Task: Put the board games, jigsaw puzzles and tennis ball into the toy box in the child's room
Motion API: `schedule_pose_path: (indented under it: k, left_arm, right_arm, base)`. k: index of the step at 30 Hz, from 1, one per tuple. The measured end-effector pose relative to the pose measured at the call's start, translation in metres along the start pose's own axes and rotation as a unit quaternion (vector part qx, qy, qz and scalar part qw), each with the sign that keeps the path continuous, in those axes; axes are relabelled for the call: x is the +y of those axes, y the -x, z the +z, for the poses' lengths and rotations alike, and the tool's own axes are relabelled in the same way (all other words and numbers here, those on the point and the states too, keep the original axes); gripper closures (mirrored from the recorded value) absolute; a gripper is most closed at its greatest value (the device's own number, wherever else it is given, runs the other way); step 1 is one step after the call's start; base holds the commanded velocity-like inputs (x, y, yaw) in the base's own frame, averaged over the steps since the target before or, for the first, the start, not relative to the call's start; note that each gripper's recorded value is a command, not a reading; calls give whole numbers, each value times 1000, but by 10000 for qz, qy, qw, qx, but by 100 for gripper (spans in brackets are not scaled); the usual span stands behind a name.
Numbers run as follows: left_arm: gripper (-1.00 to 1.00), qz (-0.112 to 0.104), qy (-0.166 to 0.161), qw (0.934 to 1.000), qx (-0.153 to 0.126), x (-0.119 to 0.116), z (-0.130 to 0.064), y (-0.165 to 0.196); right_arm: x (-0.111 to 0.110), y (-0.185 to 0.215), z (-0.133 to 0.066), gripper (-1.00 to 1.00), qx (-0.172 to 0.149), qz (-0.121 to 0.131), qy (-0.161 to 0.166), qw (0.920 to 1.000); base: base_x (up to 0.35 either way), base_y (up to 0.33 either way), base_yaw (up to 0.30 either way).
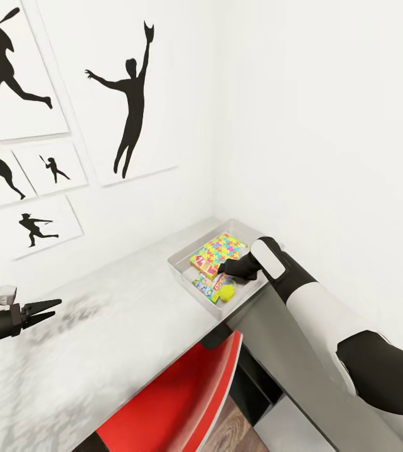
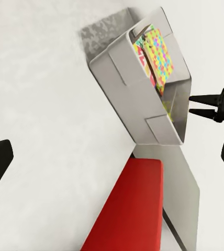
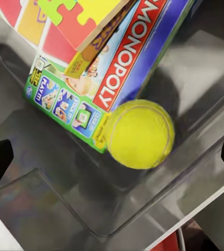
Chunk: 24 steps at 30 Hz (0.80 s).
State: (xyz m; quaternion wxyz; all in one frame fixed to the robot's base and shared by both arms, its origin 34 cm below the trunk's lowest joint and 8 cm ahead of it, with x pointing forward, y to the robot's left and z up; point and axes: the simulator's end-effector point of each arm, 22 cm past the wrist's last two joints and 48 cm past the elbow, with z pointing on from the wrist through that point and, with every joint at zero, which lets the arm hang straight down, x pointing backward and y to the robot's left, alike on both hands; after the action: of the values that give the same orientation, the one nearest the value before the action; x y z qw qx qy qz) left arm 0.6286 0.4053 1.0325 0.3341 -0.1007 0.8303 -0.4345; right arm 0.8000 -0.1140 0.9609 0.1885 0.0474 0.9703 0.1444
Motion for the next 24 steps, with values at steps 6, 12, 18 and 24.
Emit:
schedule_pose_path:
  k: [6,12,18,24]
  left_arm:
    - [-100,-1,0,10000,-1,0,0,0]
    - [-100,9,1,10000,-4,-1,-1,0]
    - [-100,37,-20,10000,-30,-4,-3,2]
    - [-100,69,-40,10000,-59,-8,-5,4]
  right_arm:
    - [-1,0,0,-100,-2,6,-6,10000]
    - [0,2,-2,-100,-20,-8,-3,10000]
    - [4,7,-10,-100,-98,-41,27,9999]
    - [29,24,-37,-100,-416,-299,302,9982]
  base:
    - [0,0,0]
    - [0,0,0]
    - [0,0,0]
    - [0,0,0]
